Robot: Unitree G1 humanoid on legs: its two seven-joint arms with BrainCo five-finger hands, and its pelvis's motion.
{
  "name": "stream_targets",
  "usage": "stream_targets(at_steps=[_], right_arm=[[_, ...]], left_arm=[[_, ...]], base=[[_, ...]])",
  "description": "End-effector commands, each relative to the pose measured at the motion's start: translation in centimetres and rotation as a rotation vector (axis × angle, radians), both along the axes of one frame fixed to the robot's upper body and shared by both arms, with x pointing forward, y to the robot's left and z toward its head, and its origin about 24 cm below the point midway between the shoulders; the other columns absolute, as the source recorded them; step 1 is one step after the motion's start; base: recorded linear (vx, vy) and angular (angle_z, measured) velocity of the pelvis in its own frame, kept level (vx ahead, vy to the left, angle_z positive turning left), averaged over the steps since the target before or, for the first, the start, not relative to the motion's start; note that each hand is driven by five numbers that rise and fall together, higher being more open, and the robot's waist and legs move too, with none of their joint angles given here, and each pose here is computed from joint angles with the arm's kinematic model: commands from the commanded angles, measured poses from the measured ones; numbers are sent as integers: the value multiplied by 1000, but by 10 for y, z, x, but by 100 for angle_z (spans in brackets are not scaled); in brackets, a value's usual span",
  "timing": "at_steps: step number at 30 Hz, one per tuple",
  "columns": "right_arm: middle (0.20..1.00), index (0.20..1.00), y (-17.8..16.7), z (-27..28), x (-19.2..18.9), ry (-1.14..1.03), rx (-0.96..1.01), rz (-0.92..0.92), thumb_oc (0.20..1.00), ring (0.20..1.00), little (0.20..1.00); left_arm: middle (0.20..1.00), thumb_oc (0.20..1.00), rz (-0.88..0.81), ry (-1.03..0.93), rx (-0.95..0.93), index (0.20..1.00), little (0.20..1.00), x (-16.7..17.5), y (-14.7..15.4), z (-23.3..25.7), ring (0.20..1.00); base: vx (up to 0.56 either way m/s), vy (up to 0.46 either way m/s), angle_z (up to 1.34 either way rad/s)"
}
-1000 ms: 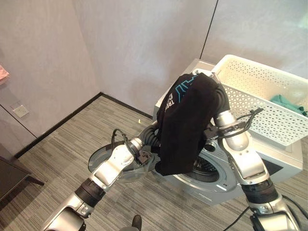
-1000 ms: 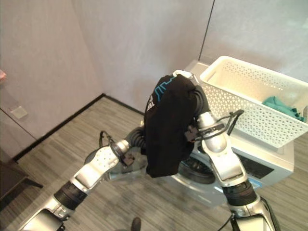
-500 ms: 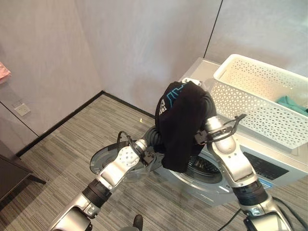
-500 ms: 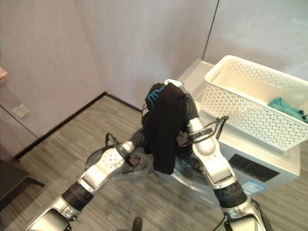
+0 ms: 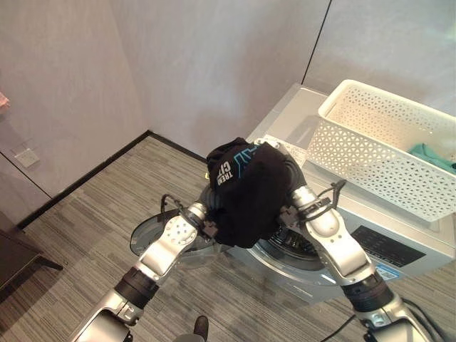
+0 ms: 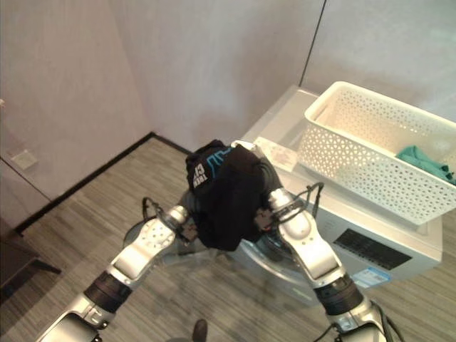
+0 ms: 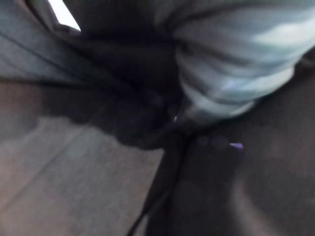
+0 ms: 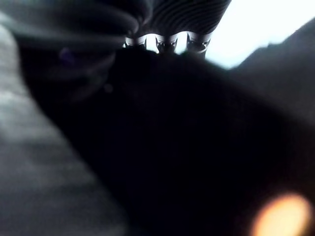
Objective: Grab the laundry basket,head to the washer,open it,put in the laundry and shut it.
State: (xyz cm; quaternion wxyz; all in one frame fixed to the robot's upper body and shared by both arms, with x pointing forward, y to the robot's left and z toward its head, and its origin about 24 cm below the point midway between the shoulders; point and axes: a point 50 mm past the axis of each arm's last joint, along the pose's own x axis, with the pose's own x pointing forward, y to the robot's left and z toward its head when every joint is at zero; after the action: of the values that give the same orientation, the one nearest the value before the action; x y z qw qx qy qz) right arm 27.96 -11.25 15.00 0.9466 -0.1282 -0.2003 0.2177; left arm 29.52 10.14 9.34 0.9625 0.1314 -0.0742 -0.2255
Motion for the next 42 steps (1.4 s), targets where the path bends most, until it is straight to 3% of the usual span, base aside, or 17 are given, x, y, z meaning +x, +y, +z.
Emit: stream_targets(at_steps=[1, 5, 8, 11, 12, 14, 17, 20, 22, 26, 35, 38, 39, 42], right_arm=[[1000, 1000, -19, 11, 0, -29, 29, 7, 1000, 1000, 1000], [1000, 1000, -35, 2, -5, 40, 76, 45, 1000, 1000, 1000], [1000, 1000, -73, -25, -18, 186, 274, 34, 1000, 1000, 1000], [1000, 1000, -125, -78, -41, 358, 443, -149, 1000, 1000, 1000], [1000, 1000, -125, -78, -42, 358, 444, -149, 1000, 1000, 1000], [1000, 1000, -158, -132, -75, 537, 573, -328, 1000, 1000, 1000], [1000, 1000, -182, -186, -116, 796, 496, -503, 1000, 1000, 1000], [1000, 1000, -185, -202, -127, 889, 464, -526, 1000, 1000, 1000], [1000, 1000, -186, -257, -177, 1269, 285, -607, 1000, 1000, 1000], [1000, 1000, -170, -292, -224, 1534, 265, -697, 1000, 1000, 1000], [1000, 1000, -145, -313, -265, 1796, 41, -667, 1000, 1000, 1000], [1000, 1000, -140, -315, -268, 1823, -32, -638, 1000, 1000, 1000], [1000, 1000, -135, -317, -264, 1828, -175, -576, 1000, 1000, 1000], [1000, 1000, -134, -317, -260, 1816, -259, -526, 1000, 1000, 1000]], left_arm=[[200, 200, -3, -142, -74, 200, 200, 4, -1, 24, 200], [200, 200, 17, -129, -80, 200, 200, -1, 9, 18, 200], [200, 200, 67, -84, -112, 200, 200, -11, 27, 2, 200], [200, 200, 152, -30, -173, 200, 200, -24, 52, -14, 200], [200, 200, 151, -30, -173, 200, 200, -24, 52, -14, 200], [200, 200, 195, 13, -185, 200, 200, -36, 69, -26, 200], [200, 200, 222, 60, -191, 200, 200, -46, 80, -36, 200], [200, 200, 223, 73, -195, 200, 200, -45, 81, -39, 200], [200, 200, 211, 117, -200, 200, 200, -45, 77, -46, 200], [200, 200, 224, 132, -212, 200, 200, -44, 76, -48, 200], [200, 200, 166, 175, -218, 200, 200, -38, 58, -55, 200], [200, 200, 98, 203, -214, 200, 200, -35, 41, -58, 200], [200, 200, -52, 279, -217, 200, 200, -36, 5, -68, 200], [200, 200, -207, 313, -165, 200, 200, -41, -25, -72, 200]], base=[[0, 0, 0], [0, 0, 0], [0, 0, 0], [15, 5, -7], [15, 7, -18], [-4, 3, -31], [-28, 8, -15], [-19, 4, -6], [-17, 13, -14], [-2, 1, -4], [0, 0, 0], [0, 0, 0], [18, -31, -1], [11, -21, 6]])
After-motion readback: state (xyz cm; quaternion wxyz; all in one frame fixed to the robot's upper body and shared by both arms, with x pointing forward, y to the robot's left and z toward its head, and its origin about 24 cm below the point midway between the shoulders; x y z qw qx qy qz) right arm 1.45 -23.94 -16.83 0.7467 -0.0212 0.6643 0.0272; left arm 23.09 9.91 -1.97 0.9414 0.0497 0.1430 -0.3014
